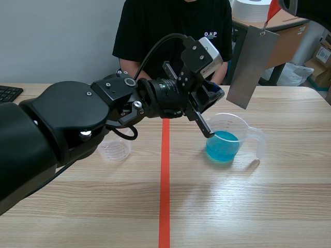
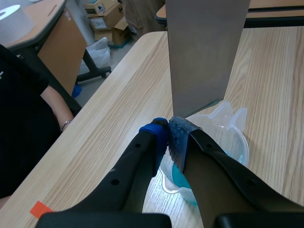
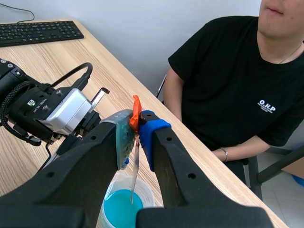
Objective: Do the redox reaction experiment.
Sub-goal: 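Raise the plate and point at it, then lower the plate into the blue solution, then hold the plate still in the solution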
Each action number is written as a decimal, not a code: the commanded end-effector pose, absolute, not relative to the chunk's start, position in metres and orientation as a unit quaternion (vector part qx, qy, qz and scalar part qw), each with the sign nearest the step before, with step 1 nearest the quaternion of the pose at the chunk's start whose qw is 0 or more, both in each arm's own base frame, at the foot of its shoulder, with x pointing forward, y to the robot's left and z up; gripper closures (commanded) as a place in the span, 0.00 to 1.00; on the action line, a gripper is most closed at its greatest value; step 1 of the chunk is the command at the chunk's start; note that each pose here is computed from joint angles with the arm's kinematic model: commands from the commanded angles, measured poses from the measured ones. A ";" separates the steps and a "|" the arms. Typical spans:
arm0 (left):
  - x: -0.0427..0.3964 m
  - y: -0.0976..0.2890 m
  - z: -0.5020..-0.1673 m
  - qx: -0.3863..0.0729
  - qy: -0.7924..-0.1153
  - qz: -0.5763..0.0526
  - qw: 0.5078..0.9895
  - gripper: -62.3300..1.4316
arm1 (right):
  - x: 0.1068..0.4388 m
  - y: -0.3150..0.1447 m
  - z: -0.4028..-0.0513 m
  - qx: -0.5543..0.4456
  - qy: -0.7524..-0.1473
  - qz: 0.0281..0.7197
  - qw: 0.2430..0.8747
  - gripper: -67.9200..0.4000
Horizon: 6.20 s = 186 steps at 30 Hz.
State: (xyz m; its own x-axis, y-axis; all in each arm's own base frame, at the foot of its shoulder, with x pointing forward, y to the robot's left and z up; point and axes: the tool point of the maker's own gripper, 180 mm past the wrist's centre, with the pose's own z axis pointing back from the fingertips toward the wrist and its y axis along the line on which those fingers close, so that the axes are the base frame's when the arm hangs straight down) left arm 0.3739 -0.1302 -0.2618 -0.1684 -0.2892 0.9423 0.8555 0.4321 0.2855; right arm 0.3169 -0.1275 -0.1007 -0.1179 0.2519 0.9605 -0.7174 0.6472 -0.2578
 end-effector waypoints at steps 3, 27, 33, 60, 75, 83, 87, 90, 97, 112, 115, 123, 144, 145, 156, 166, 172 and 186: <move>0.378 -0.135 -0.247 -0.241 -0.612 -0.473 0.587 0.90 | 0.315 -0.126 -0.085 0.179 -0.660 0.385 0.620 0.97; 0.378 -0.135 -0.246 -0.241 -0.612 -0.473 0.586 0.90 | 0.315 -0.126 -0.085 0.179 -0.660 0.385 0.620 0.97; 0.378 -0.134 -0.247 -0.239 -0.612 -0.474 0.586 0.90 | 0.315 -0.126 -0.085 0.179 -0.660 0.385 0.620 0.97; 0.294 0.089 -0.266 -0.163 -0.564 -0.430 0.686 0.90 | 0.315 -0.126 -0.087 0.178 -0.657 0.387 0.622 0.97; 0.193 0.204 -0.343 -0.058 -0.458 -0.300 0.835 0.90 | 0.324 -0.127 -0.122 0.201 -0.635 0.372 0.647 0.97; 0.143 0.223 -0.363 -0.040 -0.427 -0.213 0.878 0.90 | 0.332 -0.132 -0.140 0.182 -0.635 0.360 0.659 0.97; 0.120 0.224 -0.371 -0.037 -0.413 -0.169 0.894 0.90 | 0.332 -0.128 -0.150 0.188 -0.629 0.362 0.662 0.97; 0.106 0.222 -0.377 -0.031 -0.405 -0.138 0.903 0.90 | 0.332 -0.125 -0.156 0.190 -0.625 0.363 0.664 0.97; 0.089 0.216 -0.384 -0.026 -0.400 -0.082 0.912 0.90 | 0.333 -0.122 -0.165 0.194 -0.624 0.365 0.663 0.97; 0.088 0.215 -0.385 -0.027 -0.399 -0.078 0.913 0.90 | 0.348 -0.112 -0.213 0.196 -0.601 0.351 0.691 0.97; 0.088 0.215 -0.385 -0.027 -0.398 -0.078 0.913 0.90 | 0.349 -0.110 -0.223 0.195 -0.594 0.352 0.697 0.97; 0.088 0.215 -0.385 -0.027 -0.398 -0.078 0.913 0.90 | 0.349 -0.111 -0.229 0.189 -0.591 0.359 0.697 0.97; 0.088 0.215 -0.385 -0.027 -0.399 -0.078 0.913 0.90 | 0.348 -0.111 -0.230 0.188 -0.590 0.360 0.697 0.97; 0.088 0.215 -0.385 -0.027 -0.399 -0.078 0.913 0.90 | 0.348 -0.111 -0.230 0.188 -0.590 0.360 0.697 0.97; 0.088 0.215 -0.385 -0.027 -0.399 -0.078 0.913 0.90 | 0.348 -0.111 -0.230 0.188 -0.590 0.360 0.698 0.97; 0.088 0.215 -0.385 -0.027 -0.398 -0.078 0.913 0.90 | 0.348 -0.111 -0.230 0.188 -0.590 0.360 0.698 0.97; 0.088 0.215 -0.385 -0.027 -0.398 -0.078 0.913 0.90 | 0.348 -0.111 -0.230 0.188 -0.590 0.360 0.698 0.97; 0.085 0.215 -0.386 -0.028 -0.395 -0.078 0.915 0.90 | 0.352 -0.118 -0.207 0.170 -0.615 0.360 0.681 0.97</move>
